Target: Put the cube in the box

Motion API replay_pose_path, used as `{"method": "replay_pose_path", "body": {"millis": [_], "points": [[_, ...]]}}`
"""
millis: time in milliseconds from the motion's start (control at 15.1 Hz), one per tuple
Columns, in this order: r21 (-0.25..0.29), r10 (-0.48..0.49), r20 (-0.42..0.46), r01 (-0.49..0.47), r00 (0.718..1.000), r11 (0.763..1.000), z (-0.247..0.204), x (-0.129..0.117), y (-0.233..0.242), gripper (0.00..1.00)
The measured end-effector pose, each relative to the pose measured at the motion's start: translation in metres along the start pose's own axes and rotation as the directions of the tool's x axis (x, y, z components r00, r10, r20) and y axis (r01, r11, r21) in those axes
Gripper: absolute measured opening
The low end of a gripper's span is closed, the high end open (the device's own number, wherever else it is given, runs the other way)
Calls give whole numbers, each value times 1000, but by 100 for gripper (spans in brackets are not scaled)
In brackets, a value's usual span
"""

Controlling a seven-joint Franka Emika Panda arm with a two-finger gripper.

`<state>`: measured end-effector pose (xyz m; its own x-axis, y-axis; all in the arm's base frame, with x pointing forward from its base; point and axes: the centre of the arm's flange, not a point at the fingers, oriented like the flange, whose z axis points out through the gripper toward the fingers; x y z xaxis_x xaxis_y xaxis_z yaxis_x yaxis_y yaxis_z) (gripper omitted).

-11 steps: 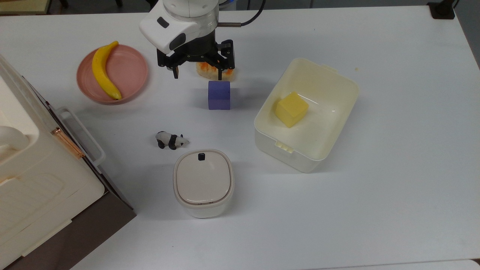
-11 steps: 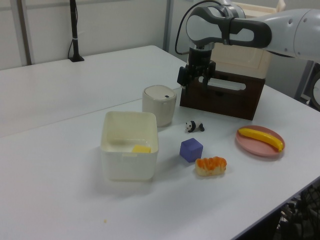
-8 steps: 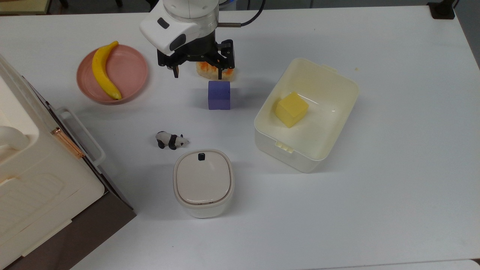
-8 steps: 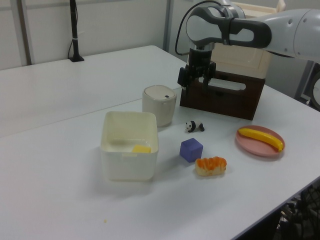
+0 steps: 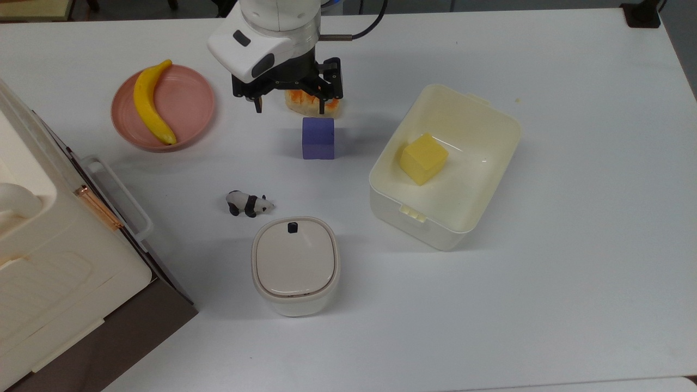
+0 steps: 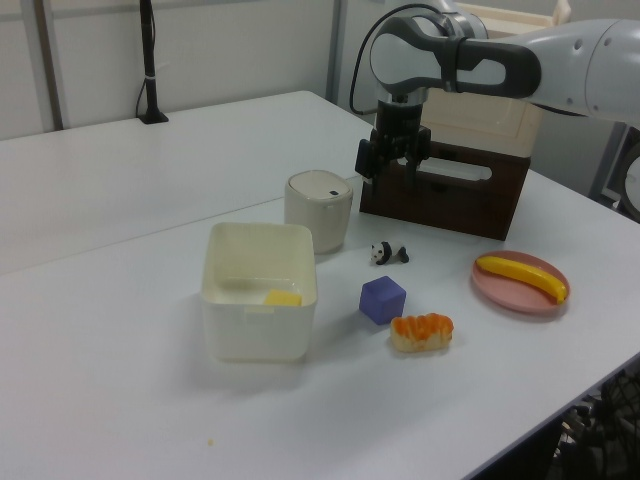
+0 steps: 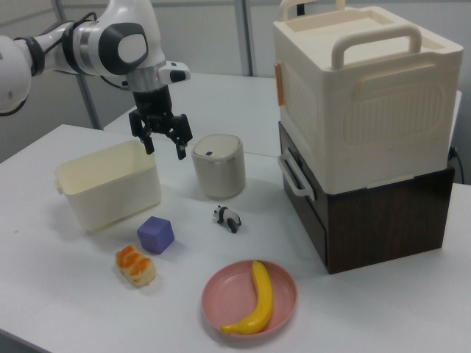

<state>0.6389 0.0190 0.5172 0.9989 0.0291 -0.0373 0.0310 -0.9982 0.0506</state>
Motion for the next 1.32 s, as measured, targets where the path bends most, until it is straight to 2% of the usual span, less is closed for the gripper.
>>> {"method": "replay_pose_path", "body": {"millis": [198, 462, 727, 1123, 1321], "points": [[12, -24, 35, 24, 999, 1000, 16, -3, -1, 100], [91, -63, 71, 57, 995, 994, 35, -8, -8, 100], [142, -138, 103, 123, 985, 982, 57, -13, -13, 100], [151, -157, 116, 139, 981, 979, 65, -14, -16, 100], [140, -156, 85, 143, 984, 980, 49, -11, -14, 100]]}}
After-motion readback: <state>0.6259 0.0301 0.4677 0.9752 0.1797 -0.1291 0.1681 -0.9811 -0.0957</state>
